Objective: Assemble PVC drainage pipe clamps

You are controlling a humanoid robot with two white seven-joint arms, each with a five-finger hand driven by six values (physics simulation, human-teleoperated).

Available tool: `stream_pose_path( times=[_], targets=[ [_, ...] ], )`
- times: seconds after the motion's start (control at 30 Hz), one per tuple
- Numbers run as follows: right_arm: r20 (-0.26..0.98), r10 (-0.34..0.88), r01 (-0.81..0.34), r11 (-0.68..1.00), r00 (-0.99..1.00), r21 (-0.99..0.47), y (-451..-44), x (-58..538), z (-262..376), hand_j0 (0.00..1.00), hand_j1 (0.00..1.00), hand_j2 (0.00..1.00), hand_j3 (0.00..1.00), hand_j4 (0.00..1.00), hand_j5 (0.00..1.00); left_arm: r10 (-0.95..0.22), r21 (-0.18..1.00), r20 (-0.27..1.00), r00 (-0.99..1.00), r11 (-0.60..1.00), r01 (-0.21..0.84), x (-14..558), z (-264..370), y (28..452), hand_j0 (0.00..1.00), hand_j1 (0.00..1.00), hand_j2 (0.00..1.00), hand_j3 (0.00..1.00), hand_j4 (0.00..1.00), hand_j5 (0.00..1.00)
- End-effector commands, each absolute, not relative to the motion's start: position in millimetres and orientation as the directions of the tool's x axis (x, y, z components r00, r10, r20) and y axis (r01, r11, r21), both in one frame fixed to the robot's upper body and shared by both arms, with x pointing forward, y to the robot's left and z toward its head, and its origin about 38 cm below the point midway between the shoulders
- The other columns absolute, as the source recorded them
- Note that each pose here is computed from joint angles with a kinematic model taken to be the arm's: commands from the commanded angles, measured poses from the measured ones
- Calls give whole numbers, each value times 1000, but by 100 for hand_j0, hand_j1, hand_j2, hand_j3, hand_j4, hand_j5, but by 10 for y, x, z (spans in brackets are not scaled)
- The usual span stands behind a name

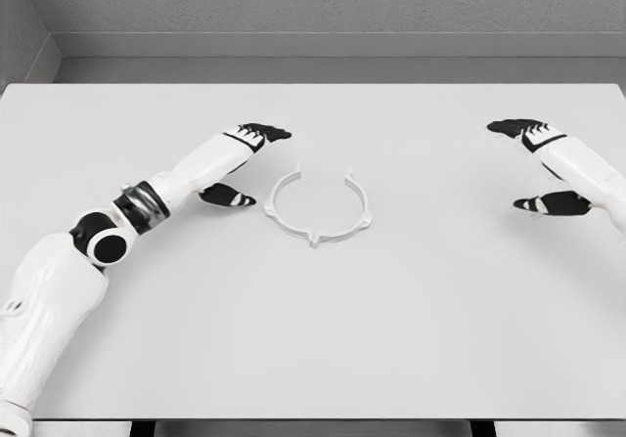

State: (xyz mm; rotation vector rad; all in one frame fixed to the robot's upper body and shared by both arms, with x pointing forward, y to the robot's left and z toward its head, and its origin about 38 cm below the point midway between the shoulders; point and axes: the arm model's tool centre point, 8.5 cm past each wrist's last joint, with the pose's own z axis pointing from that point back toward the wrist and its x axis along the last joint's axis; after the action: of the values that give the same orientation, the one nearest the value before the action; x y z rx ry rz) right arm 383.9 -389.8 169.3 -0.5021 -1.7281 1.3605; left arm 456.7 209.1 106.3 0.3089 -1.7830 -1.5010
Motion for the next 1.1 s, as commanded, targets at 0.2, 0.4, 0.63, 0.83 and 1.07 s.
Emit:
stream_pose_path(
  times=[0.2,0.4,0.63,0.83,1.07],
  targets=[
    [377,758,-161,346,-532,-924,-4020,3820,1757,100,100,100,100,100,100,-610,913,408,-679,288,290,4558,1055,2008,100,100,100,100,100,100],
    [376,758,-161,346,-534,-924,-4017,3819,1761,100,100,100,100,100,100,-612,913,408,-677,286,291,4560,1052,2021,100,100,100,100,100,100],
    [371,751,-155,345,-546,-926,-3974,3830,1793,100,100,100,100,100,100,-605,909,415,-679,292,296,4548,1035,1977,100,100,100,100,100,100],
    [373,750,-156,346,-546,-925,-3969,3834,1789,100,100,100,100,100,100,-600,908,419,-682,297,297,4546,1039,1939,100,100,100,100,100,100],
    [373,747,-156,347,-550,-925,-3950,3839,1790,100,100,100,100,100,100,-593,906,422,-686,302,297,4544,1043,1895,100,100,100,100,100,100]
  ],
)
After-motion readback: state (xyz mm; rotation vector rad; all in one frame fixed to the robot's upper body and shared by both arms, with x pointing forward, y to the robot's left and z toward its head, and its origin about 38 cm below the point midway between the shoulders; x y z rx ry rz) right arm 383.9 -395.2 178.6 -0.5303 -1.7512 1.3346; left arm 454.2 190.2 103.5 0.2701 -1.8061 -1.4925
